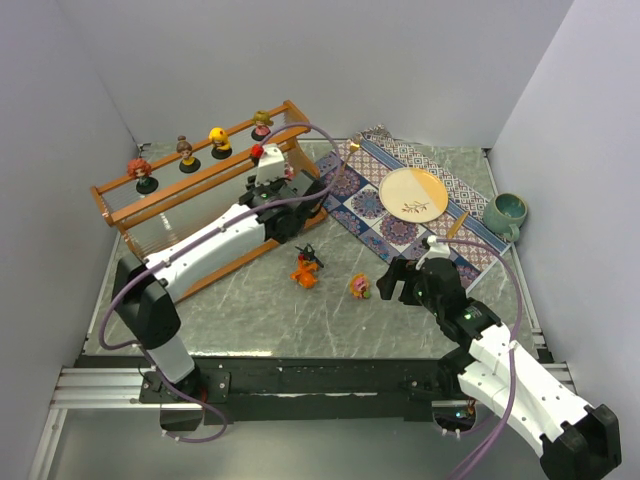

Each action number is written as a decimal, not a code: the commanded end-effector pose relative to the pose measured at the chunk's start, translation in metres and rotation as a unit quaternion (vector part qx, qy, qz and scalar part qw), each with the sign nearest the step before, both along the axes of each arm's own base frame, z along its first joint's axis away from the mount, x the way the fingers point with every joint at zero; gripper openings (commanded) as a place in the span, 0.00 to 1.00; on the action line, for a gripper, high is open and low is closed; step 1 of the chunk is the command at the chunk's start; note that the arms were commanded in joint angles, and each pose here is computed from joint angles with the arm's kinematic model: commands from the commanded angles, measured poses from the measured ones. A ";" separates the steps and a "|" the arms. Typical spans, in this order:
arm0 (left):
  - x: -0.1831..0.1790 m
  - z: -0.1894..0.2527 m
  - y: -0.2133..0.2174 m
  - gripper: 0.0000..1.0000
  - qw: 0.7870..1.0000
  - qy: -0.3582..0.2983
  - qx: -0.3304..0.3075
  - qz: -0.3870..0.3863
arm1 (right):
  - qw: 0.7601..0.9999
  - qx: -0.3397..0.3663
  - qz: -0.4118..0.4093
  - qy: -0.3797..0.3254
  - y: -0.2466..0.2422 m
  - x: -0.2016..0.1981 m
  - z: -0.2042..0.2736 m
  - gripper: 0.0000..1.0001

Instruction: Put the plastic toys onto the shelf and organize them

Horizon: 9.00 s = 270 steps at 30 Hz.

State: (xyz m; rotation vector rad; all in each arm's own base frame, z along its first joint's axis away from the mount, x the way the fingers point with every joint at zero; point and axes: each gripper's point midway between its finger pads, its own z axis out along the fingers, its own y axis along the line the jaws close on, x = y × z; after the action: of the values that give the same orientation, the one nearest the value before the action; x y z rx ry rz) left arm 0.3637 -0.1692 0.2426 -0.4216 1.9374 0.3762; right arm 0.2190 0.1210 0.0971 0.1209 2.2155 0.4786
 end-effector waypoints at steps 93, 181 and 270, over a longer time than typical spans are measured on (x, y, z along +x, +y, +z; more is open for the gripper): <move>-0.089 -0.066 -0.142 0.83 0.954 0.098 -0.194 -0.207 | 0.996 0.047 0.069 0.019 0.033 -0.001 -0.006 0.95; -0.118 -0.160 -0.238 0.82 0.914 0.216 -0.153 -0.308 | 0.972 0.036 -0.210 0.095 -0.062 0.009 -0.034 1.00; -0.052 0.001 0.027 0.36 0.993 0.002 -0.114 -0.017 | 0.986 0.043 -0.142 0.071 -0.044 0.020 -0.026 0.99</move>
State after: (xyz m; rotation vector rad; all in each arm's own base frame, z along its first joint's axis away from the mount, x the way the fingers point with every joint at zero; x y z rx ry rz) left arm 0.3095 -0.1818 0.2206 -0.4481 2.0912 0.1218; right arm 0.2300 0.0736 0.0622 0.5569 2.3050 0.3917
